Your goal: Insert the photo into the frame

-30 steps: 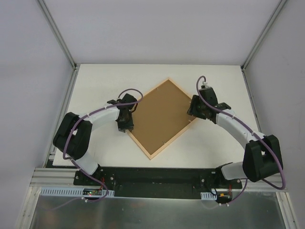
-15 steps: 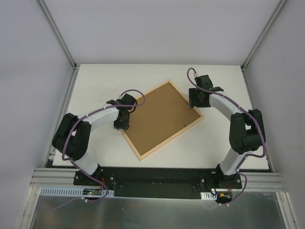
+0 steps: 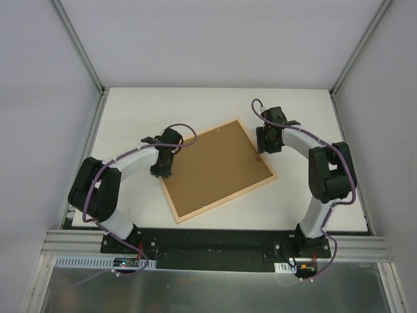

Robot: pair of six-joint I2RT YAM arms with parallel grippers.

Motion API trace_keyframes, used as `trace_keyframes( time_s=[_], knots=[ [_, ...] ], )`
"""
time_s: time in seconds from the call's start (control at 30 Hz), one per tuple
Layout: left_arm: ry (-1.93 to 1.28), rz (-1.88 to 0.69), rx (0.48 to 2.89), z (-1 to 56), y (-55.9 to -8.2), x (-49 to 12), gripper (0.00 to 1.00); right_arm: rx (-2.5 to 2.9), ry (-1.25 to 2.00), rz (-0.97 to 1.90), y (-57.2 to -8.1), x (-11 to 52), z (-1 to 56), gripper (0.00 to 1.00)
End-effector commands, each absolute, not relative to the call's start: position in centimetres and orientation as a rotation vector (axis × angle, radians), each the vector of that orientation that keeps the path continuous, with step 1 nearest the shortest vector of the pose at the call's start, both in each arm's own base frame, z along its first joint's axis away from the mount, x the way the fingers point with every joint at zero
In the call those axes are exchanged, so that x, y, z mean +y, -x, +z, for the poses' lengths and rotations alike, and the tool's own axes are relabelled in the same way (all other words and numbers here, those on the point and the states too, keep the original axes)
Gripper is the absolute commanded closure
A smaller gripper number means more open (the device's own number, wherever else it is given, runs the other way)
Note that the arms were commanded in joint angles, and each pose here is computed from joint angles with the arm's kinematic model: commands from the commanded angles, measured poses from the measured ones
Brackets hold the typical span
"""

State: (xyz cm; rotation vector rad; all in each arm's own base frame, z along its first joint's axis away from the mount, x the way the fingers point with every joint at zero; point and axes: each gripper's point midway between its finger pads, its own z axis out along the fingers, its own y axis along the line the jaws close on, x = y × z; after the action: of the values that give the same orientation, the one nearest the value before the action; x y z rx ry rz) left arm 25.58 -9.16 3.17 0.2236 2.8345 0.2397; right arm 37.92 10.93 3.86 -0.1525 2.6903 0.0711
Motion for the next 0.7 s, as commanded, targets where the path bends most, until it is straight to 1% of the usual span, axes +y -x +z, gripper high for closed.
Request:
trace_keyframes(
  time_s=[0.0, 0.17, 0.23, 0.33, 0.37, 0.53, 0.57, 0.6, 0.63, 0.67],
  knots=[
    [-0.204, 0.208, 2.796, 5.1, -26.6, -8.6, 1.00, 2.698, 0.117, 0.204, -36.7, 12.3, 3.6, 0.52],
    [-0.190, 0.193, 2.789, 5.3, -27.7, -8.5, 1.00, 2.701, 0.072, 0.269, -35.7, 12.7, 3.4, 0.52],
    [-0.183, 0.191, 2.789, 5.3, -28.1, -8.6, 1.00, 2.705, 0.048, 0.285, -35.4, 12.8, 3.2, 0.55],
    [-0.166, 0.201, 2.799, 5.0, -28.4, -8.5, 1.00, 2.702, 0.028, 0.320, -34.8, 12.9, 3.1, 0.57],
    [-0.154, 0.200, 2.802, 5.0, -28.6, -8.5, 1.00, 2.703, -0.012, 0.331, -34.5, 13.0, 3.1, 0.58],
    [-0.045, 0.182, 2.804, 5.1, -29.9, -8.3, 1.00, 2.705, -0.093, 0.322, -33.3, 12.5, 2.8, 0.63],
    [-0.018, 0.173, 2.804, 5.2, -30.3, -8.3, 0.96, 2.707, -0.112, 0.317, -33.0, 12.4, 2.6, 0.64],
    [0.006, 0.162, 2.809, 5.2, -30.5, -8.3, 0.89, 2.715, -0.130, 0.316, -32.5, 12.2, 2.4, 0.65],
    [0.026, 0.156, 2.802, 5.4, -30.9, -8.3, 0.78, 2.711, -0.151, 0.316, -32.3, 12.1, 2.4, 0.66],
    [0.046, 0.150, 2.796, 5.7, -31.2, -8.4, 0.72, 2.712, -0.175, 0.309, -31.9, 12.0, 2.2, 0.67]
  ],
)
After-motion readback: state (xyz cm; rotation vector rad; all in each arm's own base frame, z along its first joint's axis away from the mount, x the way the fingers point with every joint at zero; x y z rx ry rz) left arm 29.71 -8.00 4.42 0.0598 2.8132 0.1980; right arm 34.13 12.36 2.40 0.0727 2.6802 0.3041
